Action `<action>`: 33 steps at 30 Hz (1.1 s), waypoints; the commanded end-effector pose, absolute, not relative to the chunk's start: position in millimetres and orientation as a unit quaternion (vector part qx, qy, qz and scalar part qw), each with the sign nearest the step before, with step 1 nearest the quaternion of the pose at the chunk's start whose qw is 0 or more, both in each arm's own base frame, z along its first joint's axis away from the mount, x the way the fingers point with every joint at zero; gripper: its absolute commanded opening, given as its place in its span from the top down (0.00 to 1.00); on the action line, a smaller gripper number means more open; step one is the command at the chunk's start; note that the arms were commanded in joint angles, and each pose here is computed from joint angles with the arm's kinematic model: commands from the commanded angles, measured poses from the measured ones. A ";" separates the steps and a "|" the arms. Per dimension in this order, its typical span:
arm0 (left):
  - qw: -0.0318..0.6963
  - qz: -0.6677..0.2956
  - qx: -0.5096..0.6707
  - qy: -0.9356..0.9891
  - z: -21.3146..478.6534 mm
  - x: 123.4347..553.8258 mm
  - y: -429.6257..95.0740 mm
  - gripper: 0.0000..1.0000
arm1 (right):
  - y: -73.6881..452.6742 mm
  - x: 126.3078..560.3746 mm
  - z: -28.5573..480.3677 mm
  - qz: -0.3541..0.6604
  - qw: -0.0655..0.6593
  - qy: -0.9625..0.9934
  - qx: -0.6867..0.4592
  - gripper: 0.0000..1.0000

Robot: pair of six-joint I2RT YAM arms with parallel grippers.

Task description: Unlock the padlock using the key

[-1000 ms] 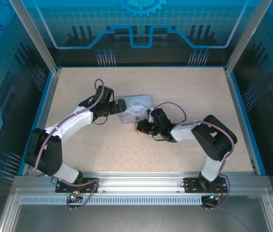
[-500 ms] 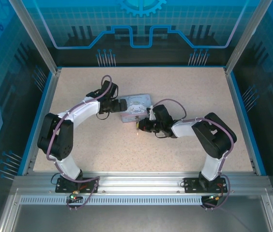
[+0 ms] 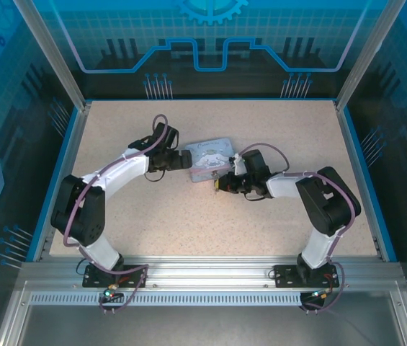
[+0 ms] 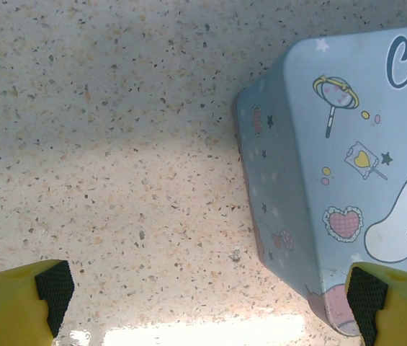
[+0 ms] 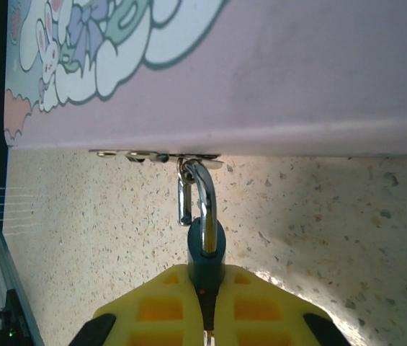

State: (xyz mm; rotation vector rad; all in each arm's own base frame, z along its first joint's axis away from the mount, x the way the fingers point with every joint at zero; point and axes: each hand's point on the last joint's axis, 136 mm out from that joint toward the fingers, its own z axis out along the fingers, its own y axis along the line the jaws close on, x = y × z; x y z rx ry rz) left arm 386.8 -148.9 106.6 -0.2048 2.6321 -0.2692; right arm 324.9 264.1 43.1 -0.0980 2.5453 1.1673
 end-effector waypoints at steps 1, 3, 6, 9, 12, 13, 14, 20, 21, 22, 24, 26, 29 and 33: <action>0.253 -0.085 -0.073 0.961 115.7 393.2 -146.9 0.01 | 253.5 298.6 20.2 0.416 0.095 0.904 0.010 1.00; 0.255 -0.084 -0.069 0.961 114.0 395.5 -149.5 0.01 | 255.0 299.3 21.0 0.425 0.098 0.900 0.016 1.00; 0.258 -0.080 -0.061 0.961 112.2 397.8 -153.7 0.01 | 256.8 301.9 22.4 0.437 0.106 0.893 0.025 1.00; 0.262 -0.076 -0.050 0.961 111.2 400.3 -159.6 0.01 | 258.4 303.0 21.2 0.447 0.106 0.888 0.034 1.00; 0.262 -0.069 -0.047 0.962 107.2 404.8 -161.9 0.01 | 259.4 302.9 19.5 0.453 0.105 0.885 0.042 1.00; 0.261 -0.065 -0.047 0.962 105.0 406.5 -162.1 0.01 | 259.5 302.6 18.5 0.453 0.105 0.884 0.044 1.00; 0.258 -0.060 -0.049 0.963 100.7 407.4 -161.4 0.01 | 259.2 302.6 17.7 0.454 0.104 0.884 0.048 1.00; 0.239 -0.038 -0.049 0.969 78.3 409.1 -162.1 0.01 | 260.8 303.4 12.8 0.459 0.102 0.880 0.071 1.00; 0.234 -0.037 -0.049 0.970 74.5 407.9 -162.9 0.01 | 262.4 302.7 12.2 0.460 0.100 0.879 0.074 1.00; 0.229 -0.036 -0.050 0.972 70.6 406.4 -163.3 0.01 | 263.3 303.4 11.7 0.461 0.100 0.878 0.079 1.00; 0.220 -0.037 -0.052 0.973 65.1 401.7 -165.1 0.01 | 264.7 302.6 8.4 0.459 0.097 0.878 0.091 1.00; 0.215 -0.040 -0.053 0.974 59.8 396.7 -167.1 0.01 | 265.9 302.6 4.4 0.456 0.096 0.878 0.107 1.00; 0.204 -0.049 -0.059 0.976 52.4 389.4 -169.0 0.01 | 265.6 303.2 -3.4 0.453 0.097 0.875 0.140 1.00; 0.184 -0.062 -0.065 0.979 42.6 380.9 -173.1 0.01 | 268.0 304.5 -13.9 0.451 0.102 0.867 0.188 1.00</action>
